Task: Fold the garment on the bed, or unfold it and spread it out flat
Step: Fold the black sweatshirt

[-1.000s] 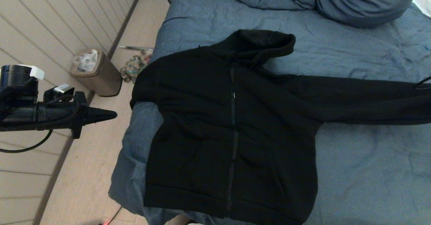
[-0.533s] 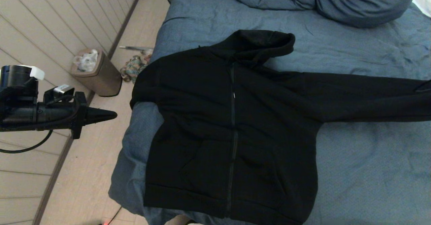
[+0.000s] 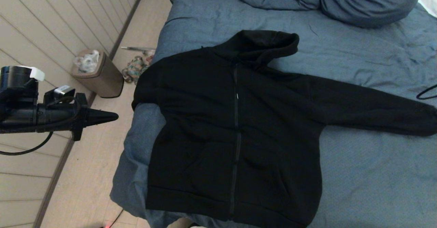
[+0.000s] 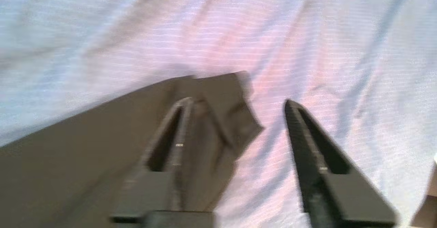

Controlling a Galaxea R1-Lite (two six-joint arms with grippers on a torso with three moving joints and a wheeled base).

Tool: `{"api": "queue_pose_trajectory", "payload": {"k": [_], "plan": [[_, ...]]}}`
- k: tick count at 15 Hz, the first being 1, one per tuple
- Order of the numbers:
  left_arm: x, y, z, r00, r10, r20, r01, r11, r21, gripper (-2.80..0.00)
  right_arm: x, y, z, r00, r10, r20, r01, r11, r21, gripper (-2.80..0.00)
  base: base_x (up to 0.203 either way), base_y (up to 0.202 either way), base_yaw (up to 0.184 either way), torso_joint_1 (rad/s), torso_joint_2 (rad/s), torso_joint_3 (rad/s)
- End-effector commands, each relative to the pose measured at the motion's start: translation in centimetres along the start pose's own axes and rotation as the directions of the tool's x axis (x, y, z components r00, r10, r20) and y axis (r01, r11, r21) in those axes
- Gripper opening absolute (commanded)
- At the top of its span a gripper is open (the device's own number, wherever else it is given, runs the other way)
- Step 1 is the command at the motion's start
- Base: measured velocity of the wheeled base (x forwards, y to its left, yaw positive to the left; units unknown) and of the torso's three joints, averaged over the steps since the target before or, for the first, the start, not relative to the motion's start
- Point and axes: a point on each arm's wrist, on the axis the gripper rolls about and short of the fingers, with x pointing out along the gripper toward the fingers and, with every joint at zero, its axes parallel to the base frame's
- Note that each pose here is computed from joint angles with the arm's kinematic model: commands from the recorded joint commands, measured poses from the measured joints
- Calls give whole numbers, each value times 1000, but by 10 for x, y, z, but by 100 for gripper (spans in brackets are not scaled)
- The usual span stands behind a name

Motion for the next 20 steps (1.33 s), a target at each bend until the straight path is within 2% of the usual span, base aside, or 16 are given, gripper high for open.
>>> {"api": "queue_pose_trajectory", "payload": {"k": [1,3,5,6,8,9,11,12,13,14,15,16,17,18,19,20], "plan": [[-4,-4,-2,1000,-8,5,8,1000,8,-280,-17,-1,16,1000,24,11,-24,1000,16,0,0,0,0,0,0,0],[-24,-21,-4,998,-29,64,25,998,57,-280,-54,-2,40,992,125,-18,-122,988,94,0,0,0,0,0,0,0],[-65,-48,-14,983,-65,172,41,989,139,-280,-111,-3,68,962,267,-60,-254,953,168,0,0,0,0,0,0,0],[-89,-64,-26,968,-87,236,42,980,192,-280,-146,-5,81,939,335,-76,-317,929,189,-280,0,0,0,0,0,0],[-139,-96,-61,918,-131,374,11,952,307,-280,-221,-12,97,887,455,-77,-433,878,204,-280,0,0,0,0,0,0],[-163,-109,-83,879,-148,452,-32,930,367,-280,-258,-16,97,858,508,-78,-486,851,200,-280,0,0,0,0,0,0],[-197,-125,-136,790,-137,597,-192,870,454,-280,-325,-26,74,796,595,-107,-572,799,187,-280,0,0,0,0,0,0],[-204,-129,-163,756,-120,644,-269,840,472,-280,-355,-30,57,765,633,-120,-610,772,179,-280,0,0,0,0,0,0],[-205,-131,-191,739,-95,667,-325,817,477,-280,-384,-35,36,730,671,-133,-651,741,164,-280,0,0,0,0,0,0],[-203,-128,-216,755,-47,654,-340,825,452,-280,-409,-40,13,687,710,-153,-695,704,145,-280,0,0,0,0,0,0],[-202,-128,-233,796,-17,605,-310,847,432,-280,-428,-44,-7,634,750,-188,-742,658,128,-280,0,0,0,0,0,0],[-204,-132,-242,845,-22,535,-257,860,441,-280,-445,-48,-26,550,793,-262,-793,594,133,-280,0,0,0,0,0,0],[-207,-135,-247,902,-43,430,-178,870,460,-280,-458,-54,-41,455,808,-374,-823,542,169,-280,0,0,0,0,0,0],[-212,-135,-253,951,-74,301,-85,872,483,-280,-470,-60,-50,362,797,-484,-835,508,211,-280,0,0,0,0,0,0],[-219,-134,-262,980,-112,167,12,862,506,-280,-482,-70,-56,270,786,-557,-857,459,233,-280,0,0,0,0,0,0],[-230,-130,-273,987,-154,44,107,841,531,-280,-494,-82,-61,182,783,-595,-891,387,236,-280,0,0,0,0,0,0]]}}
